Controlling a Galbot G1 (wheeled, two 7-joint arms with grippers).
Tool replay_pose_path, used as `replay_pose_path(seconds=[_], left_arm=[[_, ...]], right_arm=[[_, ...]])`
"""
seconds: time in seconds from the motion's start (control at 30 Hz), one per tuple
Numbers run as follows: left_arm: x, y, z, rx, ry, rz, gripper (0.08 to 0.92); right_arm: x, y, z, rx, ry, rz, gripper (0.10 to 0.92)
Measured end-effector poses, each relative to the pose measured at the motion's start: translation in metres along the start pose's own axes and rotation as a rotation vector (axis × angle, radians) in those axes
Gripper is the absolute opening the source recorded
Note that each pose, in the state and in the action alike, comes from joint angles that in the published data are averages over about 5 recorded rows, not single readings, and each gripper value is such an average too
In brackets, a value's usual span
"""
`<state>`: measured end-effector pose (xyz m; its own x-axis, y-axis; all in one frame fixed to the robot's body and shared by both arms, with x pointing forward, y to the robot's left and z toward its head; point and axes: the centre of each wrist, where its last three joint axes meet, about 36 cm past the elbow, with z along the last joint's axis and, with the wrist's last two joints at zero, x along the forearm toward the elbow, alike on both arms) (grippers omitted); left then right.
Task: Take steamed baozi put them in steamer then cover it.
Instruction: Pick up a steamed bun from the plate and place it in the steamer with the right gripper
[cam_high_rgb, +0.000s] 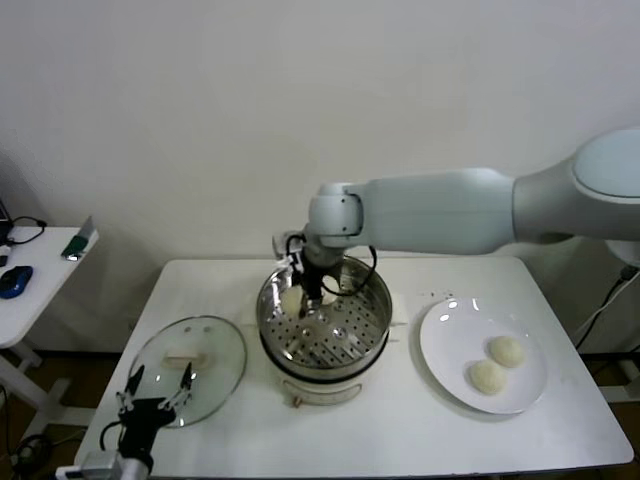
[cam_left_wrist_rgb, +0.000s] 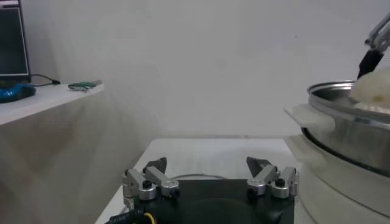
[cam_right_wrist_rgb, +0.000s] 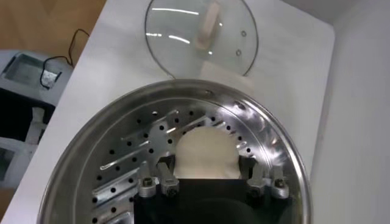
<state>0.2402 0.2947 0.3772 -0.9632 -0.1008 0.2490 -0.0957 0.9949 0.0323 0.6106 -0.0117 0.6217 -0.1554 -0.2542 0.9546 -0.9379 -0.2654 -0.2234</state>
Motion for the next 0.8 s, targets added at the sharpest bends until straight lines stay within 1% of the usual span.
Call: replay_pose_path(seconds=[0.23, 0.63, 0.73, 0.8], left_arm=[[-0.001, 0.000, -0.001, 0.000, -0.003, -0.001, 0.823], [-0.001, 0.001, -0.001, 0.000, -0.004, 0.000, 0.823], [-0.002, 0.000, -0.001, 0.001, -0.004, 0.000, 0.823], [-0.001, 0.000, -0.002, 0.001, -0.004, 0.001, 0.823]], right_arm=[[-0.019, 0.004, -0.006, -0.018, 0.016, 0.018, 0.679], [-0.039, 0.011, -0.008, -0.049, 0.033, 0.036, 0.679], [-0.041, 0.012, -0.009, -0.054, 0.031, 0.042, 0.702], [-0.040, 0.012, -0.009, -0.058, 0.030, 0.048, 0.744]])
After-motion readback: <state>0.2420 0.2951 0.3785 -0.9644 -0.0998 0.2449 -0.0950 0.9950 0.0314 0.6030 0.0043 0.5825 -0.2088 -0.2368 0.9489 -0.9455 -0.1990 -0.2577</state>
